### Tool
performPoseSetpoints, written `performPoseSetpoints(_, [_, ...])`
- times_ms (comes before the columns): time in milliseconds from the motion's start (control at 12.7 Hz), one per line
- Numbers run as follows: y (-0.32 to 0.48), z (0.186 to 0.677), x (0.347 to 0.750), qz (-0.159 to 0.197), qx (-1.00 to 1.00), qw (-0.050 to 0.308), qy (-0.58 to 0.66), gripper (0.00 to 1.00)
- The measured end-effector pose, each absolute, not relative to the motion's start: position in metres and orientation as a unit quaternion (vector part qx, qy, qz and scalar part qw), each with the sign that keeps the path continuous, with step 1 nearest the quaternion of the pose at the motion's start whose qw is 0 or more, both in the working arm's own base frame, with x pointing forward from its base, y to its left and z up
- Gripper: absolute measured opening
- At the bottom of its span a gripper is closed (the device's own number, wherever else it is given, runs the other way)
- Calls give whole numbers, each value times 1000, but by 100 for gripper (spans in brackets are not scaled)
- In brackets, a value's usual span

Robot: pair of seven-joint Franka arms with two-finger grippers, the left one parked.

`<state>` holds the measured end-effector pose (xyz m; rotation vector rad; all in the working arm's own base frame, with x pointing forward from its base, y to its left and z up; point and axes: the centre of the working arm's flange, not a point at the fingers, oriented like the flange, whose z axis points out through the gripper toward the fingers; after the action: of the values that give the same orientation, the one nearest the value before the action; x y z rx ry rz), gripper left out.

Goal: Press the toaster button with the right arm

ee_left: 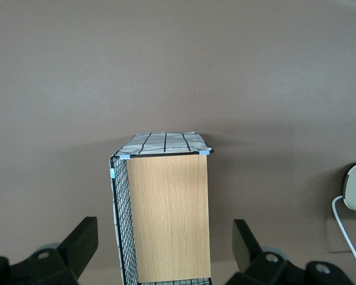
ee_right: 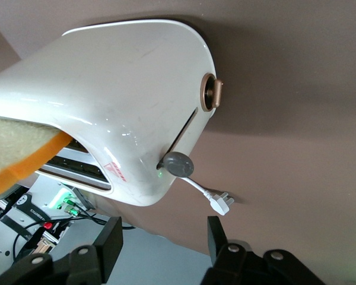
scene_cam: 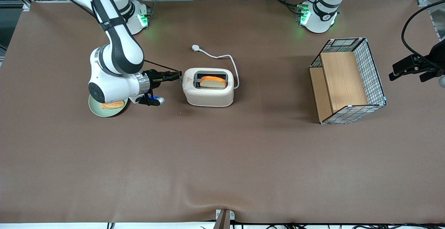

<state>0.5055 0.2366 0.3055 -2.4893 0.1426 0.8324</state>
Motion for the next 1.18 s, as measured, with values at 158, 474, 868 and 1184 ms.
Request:
performPoseSetpoints(158, [238, 305, 506, 308, -912, 264, 59, 44])
performPoseSetpoints(474, [238, 293, 511, 299, -912, 269, 75, 1])
performPoseSetpoints(868, [236, 277, 513, 305, -910, 269, 85, 1])
performPoseSetpoints(1184, [226, 257, 516, 307, -909, 271, 83, 1])
